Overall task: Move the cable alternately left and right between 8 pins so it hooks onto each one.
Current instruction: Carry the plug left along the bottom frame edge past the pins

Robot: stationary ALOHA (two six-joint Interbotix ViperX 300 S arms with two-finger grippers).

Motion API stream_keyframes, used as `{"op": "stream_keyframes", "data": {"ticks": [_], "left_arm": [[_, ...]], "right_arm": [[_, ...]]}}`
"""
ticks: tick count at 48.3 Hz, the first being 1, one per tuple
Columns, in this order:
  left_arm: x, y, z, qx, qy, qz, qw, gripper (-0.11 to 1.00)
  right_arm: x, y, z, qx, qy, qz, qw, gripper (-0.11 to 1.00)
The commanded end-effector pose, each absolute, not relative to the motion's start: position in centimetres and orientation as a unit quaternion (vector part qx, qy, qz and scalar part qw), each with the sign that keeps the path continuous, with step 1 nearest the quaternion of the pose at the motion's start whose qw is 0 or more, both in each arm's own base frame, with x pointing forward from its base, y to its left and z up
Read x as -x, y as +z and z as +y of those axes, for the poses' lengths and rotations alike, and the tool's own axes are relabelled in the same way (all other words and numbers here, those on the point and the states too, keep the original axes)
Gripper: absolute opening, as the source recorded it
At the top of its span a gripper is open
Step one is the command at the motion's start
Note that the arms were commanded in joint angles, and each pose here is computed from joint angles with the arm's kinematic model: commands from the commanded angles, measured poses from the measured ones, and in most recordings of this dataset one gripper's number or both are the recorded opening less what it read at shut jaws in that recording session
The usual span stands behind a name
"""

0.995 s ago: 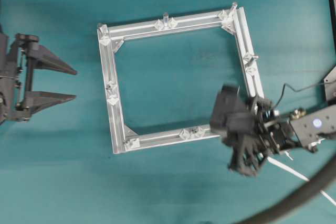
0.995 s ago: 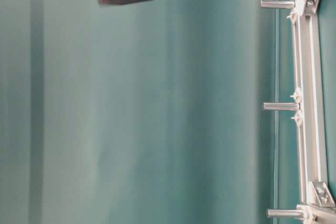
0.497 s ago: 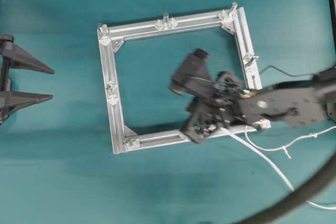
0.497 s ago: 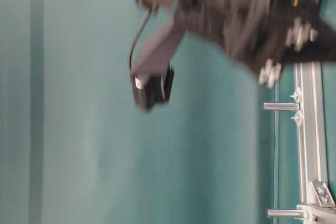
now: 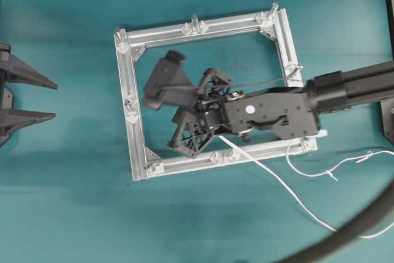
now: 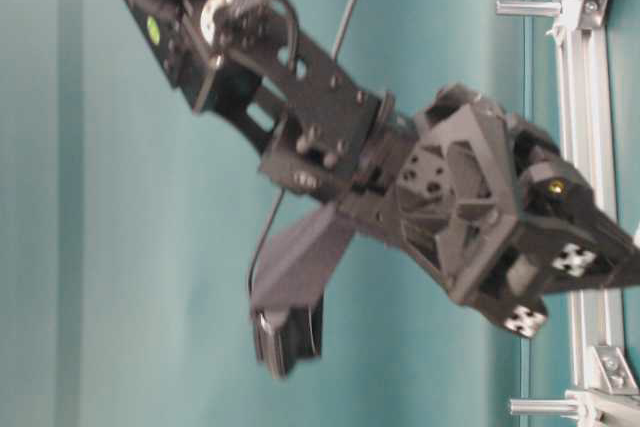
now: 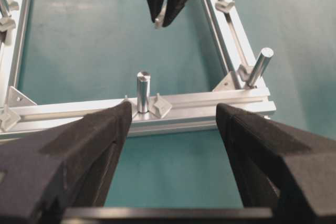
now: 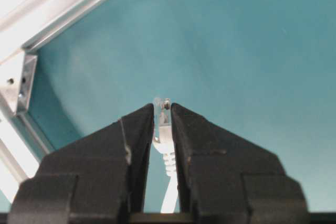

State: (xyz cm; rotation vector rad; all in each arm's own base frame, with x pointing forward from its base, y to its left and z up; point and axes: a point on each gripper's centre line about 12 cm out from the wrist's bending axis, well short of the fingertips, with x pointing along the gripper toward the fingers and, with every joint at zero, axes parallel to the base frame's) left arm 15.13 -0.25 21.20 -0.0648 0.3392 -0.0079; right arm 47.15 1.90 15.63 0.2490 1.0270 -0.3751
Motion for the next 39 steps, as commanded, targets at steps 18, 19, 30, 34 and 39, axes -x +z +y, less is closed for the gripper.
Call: {"op": "stream_keyframes", "data": {"ticks": [18,19,30,34,39], "left_arm": [[-15.3,21.7,-0.3,0.03,-0.005,0.164,0.986,0.75],[-15.3,21.7,-0.3,0.03,-0.006,0.164,0.986,0.75],[-15.1,21.1,-0.3,0.03,-0.006,0.182,0.983,0.75],[-15.0,20.9,-0.3,0.031,-0.006,0.184,0.982,0.75],[-15.1,21.0,-0.3,0.03,-0.006,0.184,0.982,0.75]], "right_arm": [[-47.9,17.9,7.5,-0.003,-0.045,0.504,0.862,0.14],[-47.9,18.0,7.9,-0.002,-0.04,0.504,0.863,0.14],[-48.5,19.0,12.6,0.015,-0.003,0.494,0.869,0.14],[-48.9,19.0,14.1,0.015,0.004,0.501,0.865,0.14],[-49.8,18.8,16.0,0.005,0.015,0.505,0.863,0.14]]}}
